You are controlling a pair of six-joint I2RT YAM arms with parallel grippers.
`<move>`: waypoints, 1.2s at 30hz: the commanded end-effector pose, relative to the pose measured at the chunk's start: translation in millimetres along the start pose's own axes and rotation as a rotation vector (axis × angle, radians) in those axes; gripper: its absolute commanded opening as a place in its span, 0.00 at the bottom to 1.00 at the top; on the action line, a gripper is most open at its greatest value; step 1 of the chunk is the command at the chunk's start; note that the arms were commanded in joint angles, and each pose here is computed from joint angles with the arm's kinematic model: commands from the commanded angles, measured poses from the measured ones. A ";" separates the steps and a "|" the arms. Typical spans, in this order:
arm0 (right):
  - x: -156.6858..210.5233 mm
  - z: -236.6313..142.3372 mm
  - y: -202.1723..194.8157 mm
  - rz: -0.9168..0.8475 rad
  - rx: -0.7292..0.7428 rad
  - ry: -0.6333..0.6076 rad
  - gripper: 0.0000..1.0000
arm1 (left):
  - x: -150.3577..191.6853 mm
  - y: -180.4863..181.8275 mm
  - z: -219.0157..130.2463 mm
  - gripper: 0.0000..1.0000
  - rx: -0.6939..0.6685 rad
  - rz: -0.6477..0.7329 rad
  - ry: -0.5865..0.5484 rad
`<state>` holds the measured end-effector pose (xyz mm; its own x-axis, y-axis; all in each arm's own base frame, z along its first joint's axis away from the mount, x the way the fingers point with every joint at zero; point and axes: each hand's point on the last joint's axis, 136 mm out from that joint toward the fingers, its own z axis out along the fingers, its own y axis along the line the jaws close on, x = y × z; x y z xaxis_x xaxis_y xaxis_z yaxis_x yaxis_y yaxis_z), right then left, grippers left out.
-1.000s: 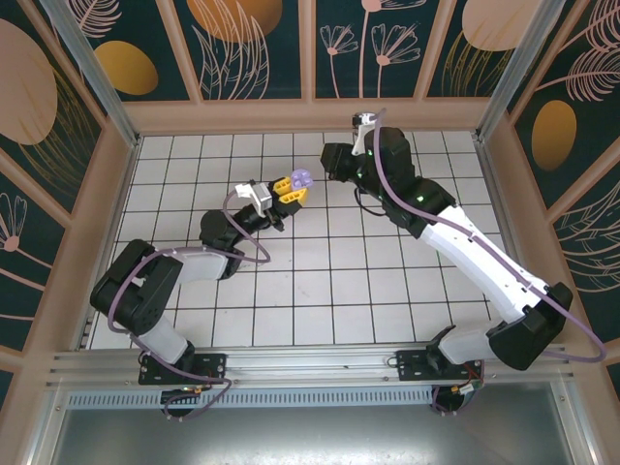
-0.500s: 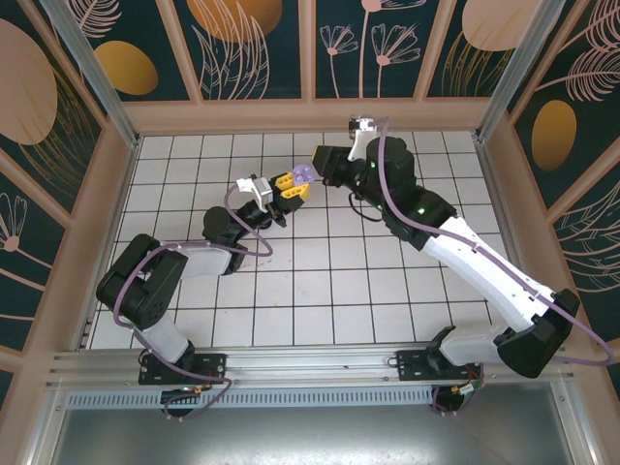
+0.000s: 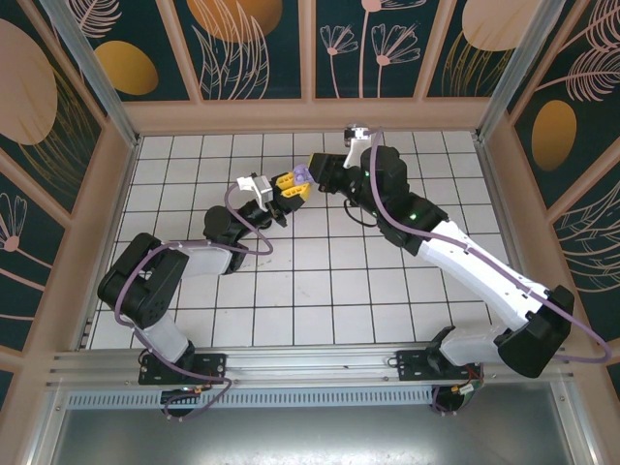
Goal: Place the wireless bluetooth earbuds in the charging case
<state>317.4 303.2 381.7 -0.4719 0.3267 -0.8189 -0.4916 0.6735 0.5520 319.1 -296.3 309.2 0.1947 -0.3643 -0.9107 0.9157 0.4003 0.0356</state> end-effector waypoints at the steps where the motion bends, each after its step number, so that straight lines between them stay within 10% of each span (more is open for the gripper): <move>1: -3.6 -0.1 9.6 0.014 -0.045 -0.027 0.19 | -34.7 -12.8 2.4 0.00 0.053 0.068 -0.129; 36: 26.7 25.9 -12.3 0.027 0.001 0.026 0.18 | -38.3 -15.2 1.4 0.00 0.061 0.068 -0.142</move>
<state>328.0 316.7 354.5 -0.5051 0.3233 -0.8002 -0.4765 0.6686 0.5709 319.9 -296.0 309.0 0.1863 -0.3676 -0.9112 0.9158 0.4008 0.0255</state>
